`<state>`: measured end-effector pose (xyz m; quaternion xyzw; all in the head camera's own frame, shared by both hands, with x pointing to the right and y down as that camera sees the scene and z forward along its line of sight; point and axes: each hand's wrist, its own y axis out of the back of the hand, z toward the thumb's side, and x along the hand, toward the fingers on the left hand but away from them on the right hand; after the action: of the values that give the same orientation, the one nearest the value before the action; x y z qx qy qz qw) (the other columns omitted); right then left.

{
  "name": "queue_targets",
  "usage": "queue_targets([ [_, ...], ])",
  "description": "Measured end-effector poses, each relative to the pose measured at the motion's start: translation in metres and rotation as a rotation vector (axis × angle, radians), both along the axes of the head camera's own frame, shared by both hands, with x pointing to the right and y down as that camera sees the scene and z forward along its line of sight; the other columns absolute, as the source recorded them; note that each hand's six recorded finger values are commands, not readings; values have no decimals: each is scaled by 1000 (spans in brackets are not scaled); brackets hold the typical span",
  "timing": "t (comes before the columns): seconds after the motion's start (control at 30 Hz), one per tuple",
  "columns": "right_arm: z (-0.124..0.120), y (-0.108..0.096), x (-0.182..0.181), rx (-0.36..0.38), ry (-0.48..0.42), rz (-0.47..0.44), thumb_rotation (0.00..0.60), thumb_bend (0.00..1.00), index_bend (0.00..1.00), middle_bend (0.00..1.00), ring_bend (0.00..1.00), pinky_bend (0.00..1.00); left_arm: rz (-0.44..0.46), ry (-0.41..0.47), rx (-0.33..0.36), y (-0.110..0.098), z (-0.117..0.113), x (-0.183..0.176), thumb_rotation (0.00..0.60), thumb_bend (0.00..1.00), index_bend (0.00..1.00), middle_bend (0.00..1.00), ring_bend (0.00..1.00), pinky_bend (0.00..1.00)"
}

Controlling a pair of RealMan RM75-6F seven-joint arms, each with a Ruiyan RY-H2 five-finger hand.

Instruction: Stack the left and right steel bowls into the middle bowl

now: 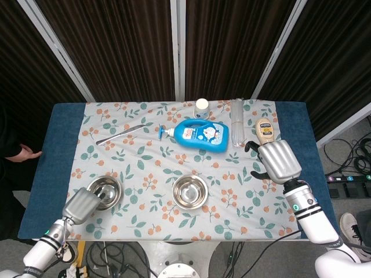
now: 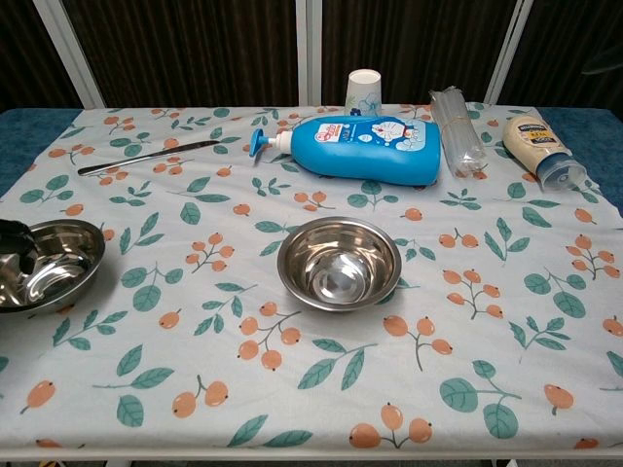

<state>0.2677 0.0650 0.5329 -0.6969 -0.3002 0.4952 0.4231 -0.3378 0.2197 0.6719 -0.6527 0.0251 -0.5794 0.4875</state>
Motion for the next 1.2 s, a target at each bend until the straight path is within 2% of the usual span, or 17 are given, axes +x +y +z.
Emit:
queue_targets([
  [0.3,2,0,7,-8,15,13,600,0,406,950,939,835,15,-7,19,2,13,3,600,222,491,464,791,865],
  [0.77,4,-2,15,-16,27,30,600,0,406,950,939,835,45,-1,35,6,31,8,600,257,539,516,823,890],
  [1.2,6,-3,24,-24,34,49,600,0,406,950,939,835,67,4,74,7,43,13,600,321,646,646,899,968],
])
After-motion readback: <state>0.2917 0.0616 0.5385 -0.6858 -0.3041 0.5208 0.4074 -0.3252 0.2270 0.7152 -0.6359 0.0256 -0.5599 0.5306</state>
